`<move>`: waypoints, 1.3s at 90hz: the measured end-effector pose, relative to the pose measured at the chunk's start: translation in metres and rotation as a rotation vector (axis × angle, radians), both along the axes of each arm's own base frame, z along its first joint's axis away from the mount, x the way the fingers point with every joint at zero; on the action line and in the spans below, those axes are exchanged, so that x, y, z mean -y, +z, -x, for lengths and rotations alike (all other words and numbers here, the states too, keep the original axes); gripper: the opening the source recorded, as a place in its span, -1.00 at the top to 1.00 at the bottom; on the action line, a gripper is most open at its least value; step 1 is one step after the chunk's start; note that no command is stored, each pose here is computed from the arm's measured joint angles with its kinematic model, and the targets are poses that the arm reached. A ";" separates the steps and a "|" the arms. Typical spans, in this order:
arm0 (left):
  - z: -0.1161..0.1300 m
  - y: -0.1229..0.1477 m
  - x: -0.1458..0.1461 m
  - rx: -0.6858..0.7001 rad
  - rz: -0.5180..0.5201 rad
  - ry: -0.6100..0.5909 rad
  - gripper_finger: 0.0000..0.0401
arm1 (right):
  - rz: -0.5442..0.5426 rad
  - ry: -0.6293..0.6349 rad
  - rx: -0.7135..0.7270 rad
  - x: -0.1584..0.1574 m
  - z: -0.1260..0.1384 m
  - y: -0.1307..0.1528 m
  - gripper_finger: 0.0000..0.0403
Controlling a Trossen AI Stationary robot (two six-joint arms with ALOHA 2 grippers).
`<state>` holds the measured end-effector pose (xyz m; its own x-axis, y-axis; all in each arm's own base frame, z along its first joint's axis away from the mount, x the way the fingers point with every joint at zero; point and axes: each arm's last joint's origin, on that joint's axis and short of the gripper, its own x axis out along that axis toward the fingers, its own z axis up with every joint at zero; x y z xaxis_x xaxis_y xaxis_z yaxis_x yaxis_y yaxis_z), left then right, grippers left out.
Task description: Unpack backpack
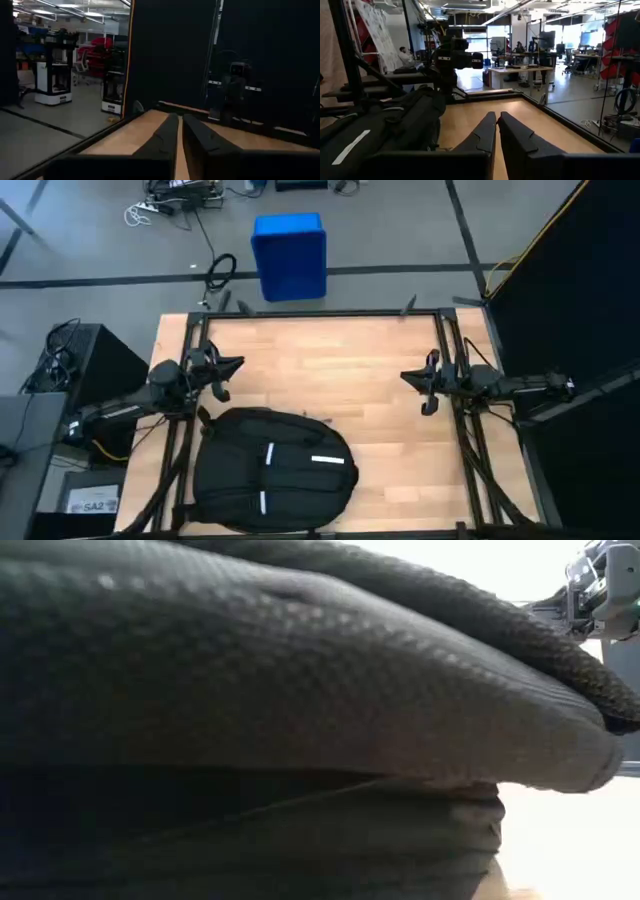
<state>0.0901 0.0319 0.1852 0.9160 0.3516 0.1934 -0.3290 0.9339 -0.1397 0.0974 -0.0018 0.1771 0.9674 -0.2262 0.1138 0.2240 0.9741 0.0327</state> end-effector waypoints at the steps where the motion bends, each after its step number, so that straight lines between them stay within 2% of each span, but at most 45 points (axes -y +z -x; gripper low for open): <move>1: 0.000 0.000 0.000 0.000 0.000 0.000 1.00 | 0.000 0.000 0.000 0.000 0.000 0.000 0.99; 82: 0.000 0.000 0.000 0.000 0.000 -0.001 1.00 | 0.000 0.000 0.000 0.000 0.000 0.000 0.95; 117: 0.000 0.000 0.000 0.000 0.000 0.000 1.00 | 0.000 0.000 -0.001 0.000 0.000 0.000 0.99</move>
<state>0.0901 0.0319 0.1852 0.9161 0.3513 0.1932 -0.3287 0.9341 -0.1396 0.0974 -0.0018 0.1770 0.9674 -0.2266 0.1133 0.2243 0.9740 0.0325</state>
